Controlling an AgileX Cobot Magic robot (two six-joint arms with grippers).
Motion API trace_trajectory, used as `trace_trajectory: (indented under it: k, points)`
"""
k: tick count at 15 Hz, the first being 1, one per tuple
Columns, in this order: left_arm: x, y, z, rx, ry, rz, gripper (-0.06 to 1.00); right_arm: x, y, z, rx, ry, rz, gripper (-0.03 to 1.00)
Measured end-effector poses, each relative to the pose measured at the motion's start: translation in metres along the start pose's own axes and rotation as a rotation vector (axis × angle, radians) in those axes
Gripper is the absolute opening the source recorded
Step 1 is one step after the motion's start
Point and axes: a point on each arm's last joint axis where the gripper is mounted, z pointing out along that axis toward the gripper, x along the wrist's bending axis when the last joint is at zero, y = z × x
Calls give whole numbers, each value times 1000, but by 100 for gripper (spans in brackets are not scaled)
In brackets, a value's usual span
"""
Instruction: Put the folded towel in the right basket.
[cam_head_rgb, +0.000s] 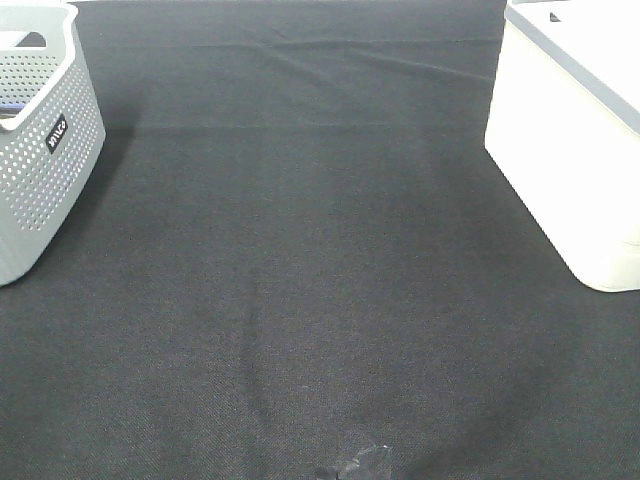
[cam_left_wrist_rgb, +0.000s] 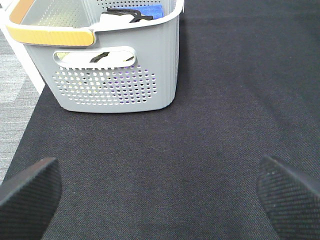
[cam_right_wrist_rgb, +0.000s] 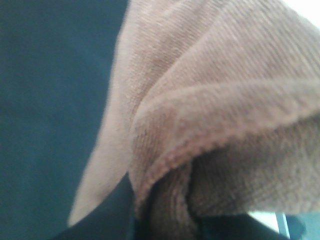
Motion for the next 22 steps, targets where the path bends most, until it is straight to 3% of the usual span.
trace_trajectory:
  k: [4, 8, 10, 11, 13, 14, 17, 22]
  points:
    - [0, 0, 0, 0, 0, 0, 99, -55, -63, 56, 250, 62, 194, 22]
    - [0, 0, 0, 0, 0, 0, 99, -78, -120, 96, 428, 160, 340, 22]
    - [0, 0, 0, 0, 0, 0, 99, -78, -124, 99, 437, 173, 356, 22]
    - [0, 0, 0, 0, 0, 0, 99, -77, -124, 102, 434, 179, 363, 33]
    - [0, 0, 0, 0, 0, 0, 99, -76, -124, 104, 429, 189, 369, 78]
    - [0, 0, 0, 0, 0, 0, 99, -76, -124, 104, 429, 190, 369, 91]
    - [0, 0, 0, 0, 0, 0, 99, -79, -119, 93, 413, 196, 379, 96]
    - [0, 0, 0, 0, 0, 0, 99, -92, -115, 12, 336, 189, 427, 96]
